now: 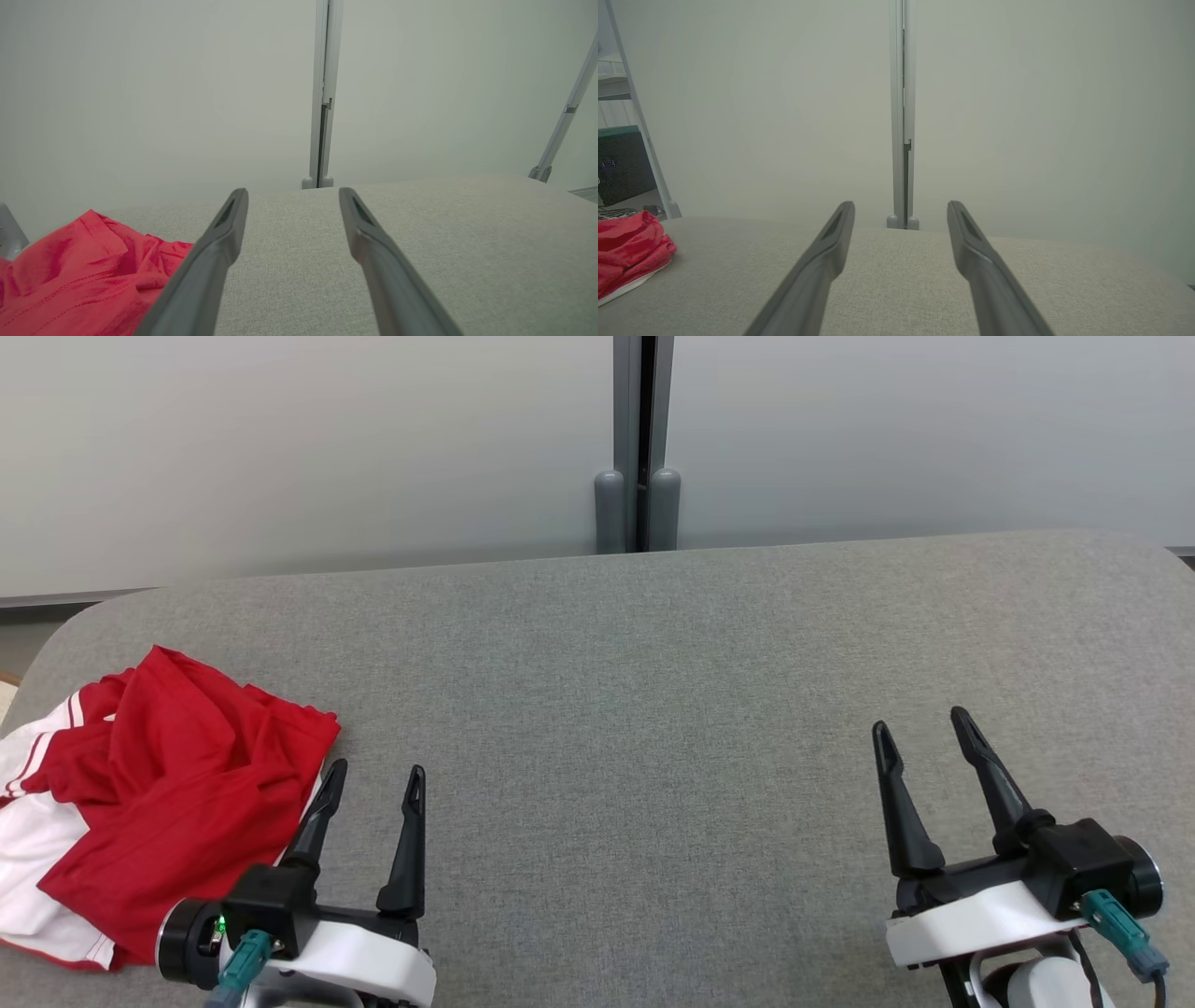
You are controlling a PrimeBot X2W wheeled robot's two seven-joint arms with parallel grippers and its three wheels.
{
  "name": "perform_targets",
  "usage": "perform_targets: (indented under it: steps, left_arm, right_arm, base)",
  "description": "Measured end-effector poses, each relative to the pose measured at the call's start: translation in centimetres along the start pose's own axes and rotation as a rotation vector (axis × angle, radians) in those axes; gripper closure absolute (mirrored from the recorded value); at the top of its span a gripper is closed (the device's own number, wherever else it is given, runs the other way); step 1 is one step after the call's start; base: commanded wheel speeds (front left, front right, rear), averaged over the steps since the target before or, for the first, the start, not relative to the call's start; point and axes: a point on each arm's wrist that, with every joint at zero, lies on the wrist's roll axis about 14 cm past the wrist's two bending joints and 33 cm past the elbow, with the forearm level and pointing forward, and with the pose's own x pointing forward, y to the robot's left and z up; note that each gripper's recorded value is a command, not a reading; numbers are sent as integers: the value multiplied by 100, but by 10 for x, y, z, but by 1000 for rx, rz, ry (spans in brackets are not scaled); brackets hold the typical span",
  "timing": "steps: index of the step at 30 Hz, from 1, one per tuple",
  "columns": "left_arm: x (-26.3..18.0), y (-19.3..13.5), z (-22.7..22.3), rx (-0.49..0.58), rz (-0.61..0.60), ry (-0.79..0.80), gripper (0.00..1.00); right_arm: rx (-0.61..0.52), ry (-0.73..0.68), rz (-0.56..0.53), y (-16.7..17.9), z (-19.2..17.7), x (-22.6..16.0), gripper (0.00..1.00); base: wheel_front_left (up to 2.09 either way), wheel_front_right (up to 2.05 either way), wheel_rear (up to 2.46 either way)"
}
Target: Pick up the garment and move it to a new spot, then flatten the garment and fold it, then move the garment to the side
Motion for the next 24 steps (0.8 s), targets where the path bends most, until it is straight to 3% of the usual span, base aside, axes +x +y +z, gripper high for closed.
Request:
perform_targets:
  steps: [8,19,24]
  left_arm:
    - [-1,-3,1,63,-15,-15,0]
    - [-6,16,-4,-67,64,-21,0]
    - [-7,17,-5,-56,58,-21,0]
  right_arm:
    - [3,-30,3,1,6,2,0]
    - [185,-41,-37,-4,1,-1,0]
    - [162,-32,-24,0,-2,-1,0]
  base:
    - [0,0,0]
    - [0,0,0]
    - [0,0,0]
